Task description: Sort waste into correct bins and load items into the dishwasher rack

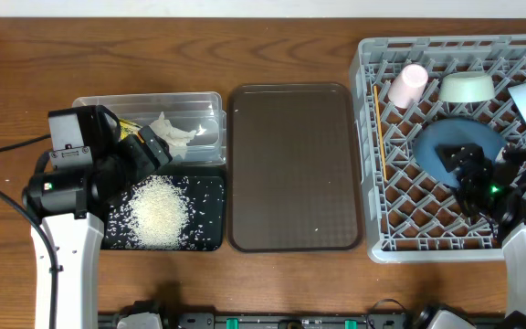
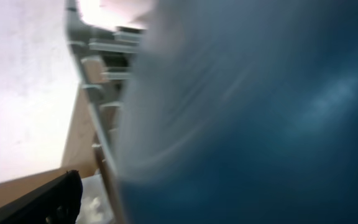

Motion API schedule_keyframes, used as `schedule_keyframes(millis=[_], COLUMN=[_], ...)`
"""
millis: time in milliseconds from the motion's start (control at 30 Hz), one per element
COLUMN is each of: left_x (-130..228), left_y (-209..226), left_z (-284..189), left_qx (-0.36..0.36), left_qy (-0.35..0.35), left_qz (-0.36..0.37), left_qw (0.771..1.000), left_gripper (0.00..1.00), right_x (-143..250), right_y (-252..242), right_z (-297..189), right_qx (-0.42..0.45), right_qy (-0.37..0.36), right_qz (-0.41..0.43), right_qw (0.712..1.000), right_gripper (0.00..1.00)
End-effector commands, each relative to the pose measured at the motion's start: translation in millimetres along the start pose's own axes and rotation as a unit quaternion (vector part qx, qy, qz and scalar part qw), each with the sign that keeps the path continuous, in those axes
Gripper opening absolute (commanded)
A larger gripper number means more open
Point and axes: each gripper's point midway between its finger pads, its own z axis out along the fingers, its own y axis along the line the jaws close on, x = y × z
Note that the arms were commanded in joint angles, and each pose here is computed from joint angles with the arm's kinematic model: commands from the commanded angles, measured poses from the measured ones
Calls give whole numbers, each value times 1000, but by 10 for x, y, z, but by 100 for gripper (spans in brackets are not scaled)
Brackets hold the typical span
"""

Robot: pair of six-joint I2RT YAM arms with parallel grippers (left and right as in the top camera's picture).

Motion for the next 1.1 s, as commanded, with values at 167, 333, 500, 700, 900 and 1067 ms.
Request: schedule_keyframes(millis=[167, 333, 500, 700, 900, 1067], left_x=[-18, -17, -18, -18, -18, -18], left_y=[22, 21, 22, 22, 22, 22], left_z=[-33, -33, -33, -33, -33, -33], left_qx=[-5, -5, -5, -5, -5, -5], left_qy=[-8, -8, -8, -8, -8, -8], left_qz=[6, 6, 6, 6, 6, 6], left_qw=[1000, 1000, 1000, 1000, 1000, 1000], left_gripper=[95, 95, 95, 95, 95, 95], right_x=[270, 445, 404, 215, 57, -35], right_y=[-300, -359, -366, -301, -179, -203], right_z=[-42, -117, -182, -206, -288, -457], right_qx=[64, 68, 52, 19, 18, 82], right_qy=[43, 76, 74, 48, 24, 13], right_qz=[69, 154, 190, 101, 57, 23], right_qw=[995, 983, 978, 994, 998, 996], right_gripper=[99, 99, 99, 99, 99, 99])
